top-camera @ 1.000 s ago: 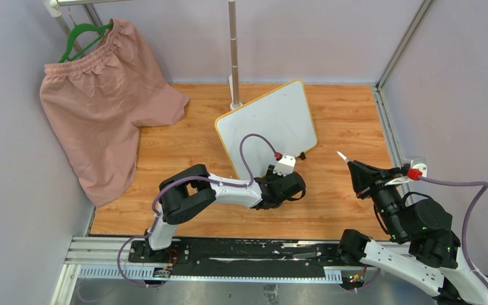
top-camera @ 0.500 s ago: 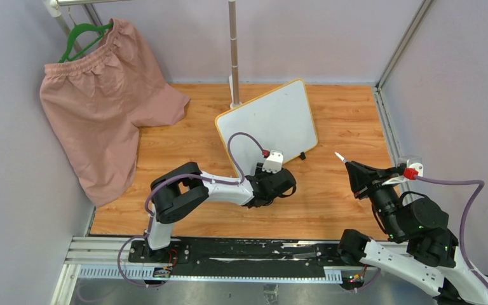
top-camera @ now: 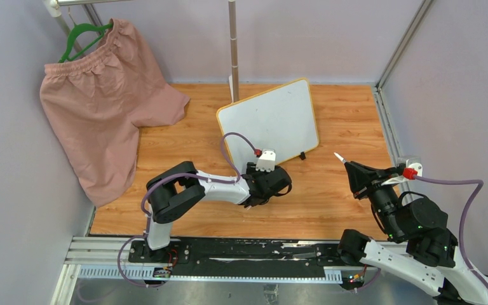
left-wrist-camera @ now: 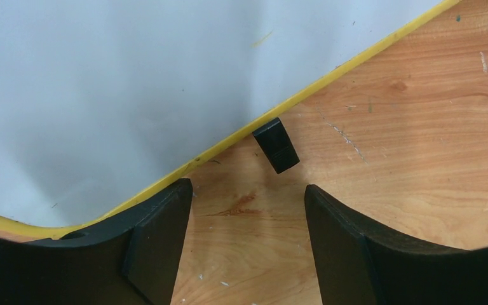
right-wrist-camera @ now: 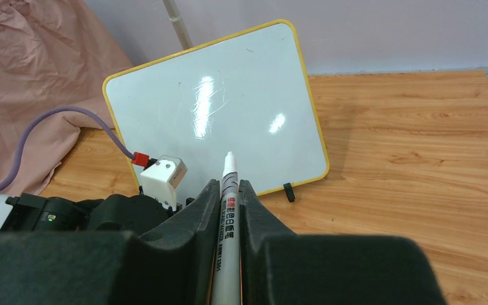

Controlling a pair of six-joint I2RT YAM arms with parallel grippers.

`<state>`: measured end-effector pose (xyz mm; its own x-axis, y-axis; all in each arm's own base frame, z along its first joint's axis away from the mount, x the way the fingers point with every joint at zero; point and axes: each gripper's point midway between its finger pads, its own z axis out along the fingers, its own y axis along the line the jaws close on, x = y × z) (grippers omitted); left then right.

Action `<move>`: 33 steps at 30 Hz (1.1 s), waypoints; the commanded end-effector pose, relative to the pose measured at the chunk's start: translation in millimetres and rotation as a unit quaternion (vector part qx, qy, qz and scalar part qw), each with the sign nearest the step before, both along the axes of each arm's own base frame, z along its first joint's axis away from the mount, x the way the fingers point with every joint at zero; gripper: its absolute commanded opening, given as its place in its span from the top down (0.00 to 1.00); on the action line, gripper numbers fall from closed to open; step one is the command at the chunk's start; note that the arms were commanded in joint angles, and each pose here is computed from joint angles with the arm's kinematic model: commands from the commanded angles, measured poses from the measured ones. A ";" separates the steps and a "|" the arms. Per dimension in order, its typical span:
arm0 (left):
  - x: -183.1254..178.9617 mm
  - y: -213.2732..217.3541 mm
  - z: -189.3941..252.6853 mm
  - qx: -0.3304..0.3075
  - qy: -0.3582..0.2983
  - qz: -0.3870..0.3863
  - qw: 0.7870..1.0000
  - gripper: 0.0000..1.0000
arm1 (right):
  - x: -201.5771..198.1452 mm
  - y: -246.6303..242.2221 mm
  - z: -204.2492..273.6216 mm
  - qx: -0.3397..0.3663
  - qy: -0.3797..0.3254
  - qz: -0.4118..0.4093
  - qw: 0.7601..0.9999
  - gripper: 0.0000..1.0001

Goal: Write a sentence on the whiteboard
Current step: Adjust the whiteboard stand at the center of the board.

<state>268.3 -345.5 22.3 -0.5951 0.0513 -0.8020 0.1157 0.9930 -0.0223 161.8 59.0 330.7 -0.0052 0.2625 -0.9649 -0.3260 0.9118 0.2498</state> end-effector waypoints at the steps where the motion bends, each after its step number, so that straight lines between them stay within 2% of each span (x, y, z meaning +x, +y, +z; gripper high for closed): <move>1: 2.8 3.5 6.6 -0.017 -0.007 0.028 0.999 0.29 | -0.9 2.7 0.1 0.007 0.000 0.007 1.000 1.00; 8: -6.8 -14.9 25.1 -0.050 -0.038 0.024 0.998 0.30 | -1.2 2.1 -0.7 0.007 0.000 0.007 1.000 1.00; 13: 0.8 -16.0 29.4 -0.066 -0.052 0.064 0.994 0.33 | -1.4 3.8 -2.4 0.007 0.001 0.011 1.000 1.00; 19: 8.8 -14.1 29.9 -0.052 -0.058 0.136 0.988 0.32 | -2.3 2.4 -1.5 0.006 0.001 0.011 1.000 1.00; 25: 11.4 -29.9 27.8 -0.063 -0.050 0.149 0.986 0.34 | -3.5 0.8 -0.2 0.005 0.000 0.013 1.000 1.00; 33: 12.4 -21.9 22.0 -0.049 -0.055 0.177 0.981 0.40 | -3.5 0.2 -0.1 0.001 0.001 0.012 1.000 1.00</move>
<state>275.8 -378.8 38.2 -0.5373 -0.2103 -0.8167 -0.1688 0.9756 -0.1402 161.5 60.7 325.5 -0.0166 0.2465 -0.9690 -0.3307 0.9132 0.2380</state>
